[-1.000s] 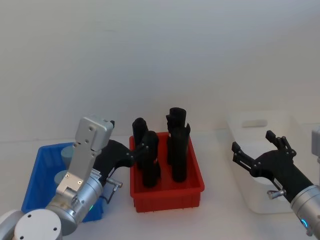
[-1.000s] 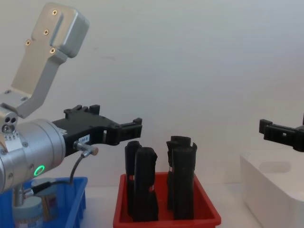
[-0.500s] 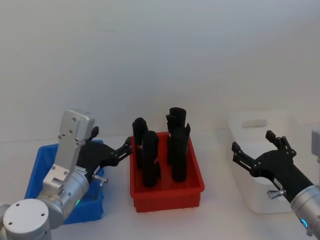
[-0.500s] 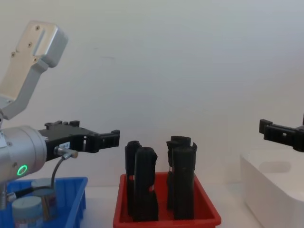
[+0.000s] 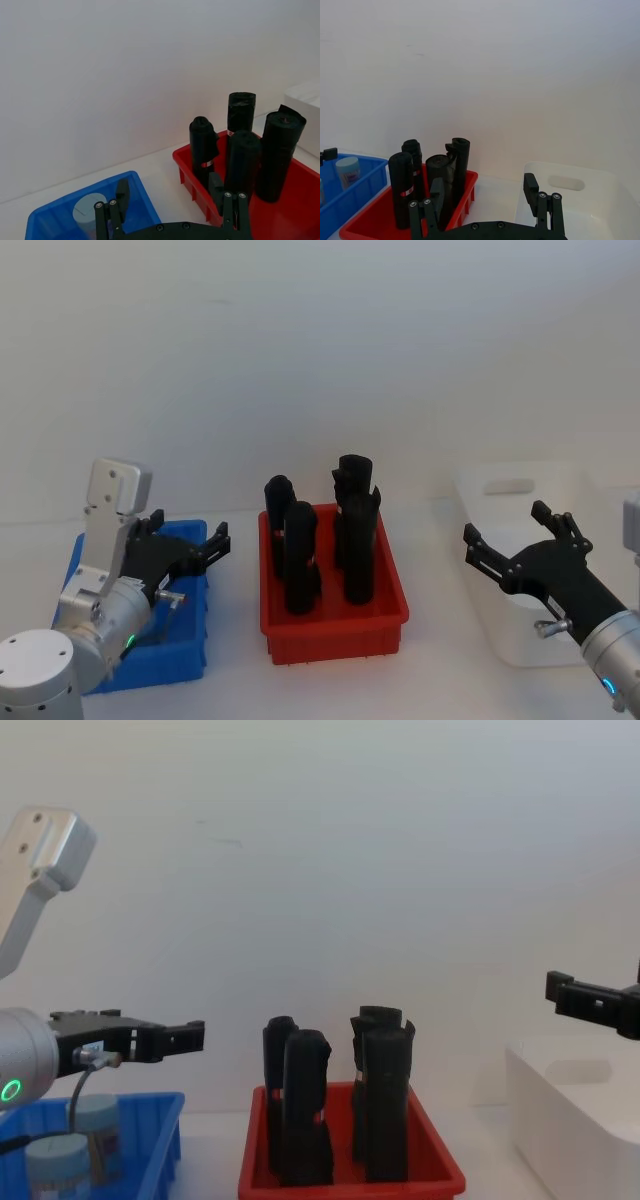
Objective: Pick the cotton swabs from the blue box and place them into the white box.
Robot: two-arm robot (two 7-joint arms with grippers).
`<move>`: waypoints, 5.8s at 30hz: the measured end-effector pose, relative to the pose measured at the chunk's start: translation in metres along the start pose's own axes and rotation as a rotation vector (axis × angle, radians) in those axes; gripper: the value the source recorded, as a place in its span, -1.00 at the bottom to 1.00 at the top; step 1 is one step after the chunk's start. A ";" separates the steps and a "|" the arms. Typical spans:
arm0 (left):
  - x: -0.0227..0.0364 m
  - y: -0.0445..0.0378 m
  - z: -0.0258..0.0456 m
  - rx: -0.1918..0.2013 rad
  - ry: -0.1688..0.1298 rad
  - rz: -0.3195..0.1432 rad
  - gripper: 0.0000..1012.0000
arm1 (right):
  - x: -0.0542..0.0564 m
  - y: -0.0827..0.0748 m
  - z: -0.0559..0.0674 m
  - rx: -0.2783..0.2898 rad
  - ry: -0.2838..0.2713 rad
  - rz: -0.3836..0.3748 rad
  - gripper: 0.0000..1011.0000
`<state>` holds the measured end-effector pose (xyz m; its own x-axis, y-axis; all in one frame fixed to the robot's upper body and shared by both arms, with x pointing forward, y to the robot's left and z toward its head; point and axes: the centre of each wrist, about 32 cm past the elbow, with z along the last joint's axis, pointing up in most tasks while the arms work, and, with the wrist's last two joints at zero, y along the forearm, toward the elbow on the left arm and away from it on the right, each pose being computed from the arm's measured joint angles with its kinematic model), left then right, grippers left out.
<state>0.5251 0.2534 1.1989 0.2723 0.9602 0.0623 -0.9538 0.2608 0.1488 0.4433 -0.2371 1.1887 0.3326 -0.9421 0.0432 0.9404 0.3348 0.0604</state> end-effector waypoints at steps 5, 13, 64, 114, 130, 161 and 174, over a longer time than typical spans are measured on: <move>0.0071 -0.0007 -0.0026 0.026 0.023 0.029 0.98 | 0.000 0.000 0.000 0.000 0.000 0.000 0.98; 0.0181 -0.0005 -0.0069 0.069 0.048 0.079 0.98 | 0.000 0.000 0.000 0.000 0.000 0.000 0.98; 0.0526 -0.0128 -0.0341 0.254 0.132 0.149 0.98 | 0.000 0.000 0.000 0.000 0.000 0.000 0.98; 0.0361 -0.0064 0.0352 0.116 -0.002 -0.029 0.29 | 0.000 0.000 0.000 0.000 0.000 0.000 0.98; 0.0176 -0.0159 0.0943 0.146 -0.123 -0.252 0.29 | 0.000 0.000 0.000 0.000 0.000 0.000 0.98; -0.0077 -0.0491 0.1449 0.144 -0.167 -0.589 0.29 | 0.000 0.000 0.000 0.000 0.000 0.002 0.98; -0.0100 -0.0519 0.1489 0.143 -0.169 -0.616 0.29 | 0.006 0.005 0.002 -0.004 -0.015 0.079 0.98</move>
<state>0.5907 0.2154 1.3375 0.7905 0.6077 0.0760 -0.5941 0.7308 0.3362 0.4504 -0.2412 1.1914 0.4047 -0.9123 0.0630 0.9115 0.4080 0.0524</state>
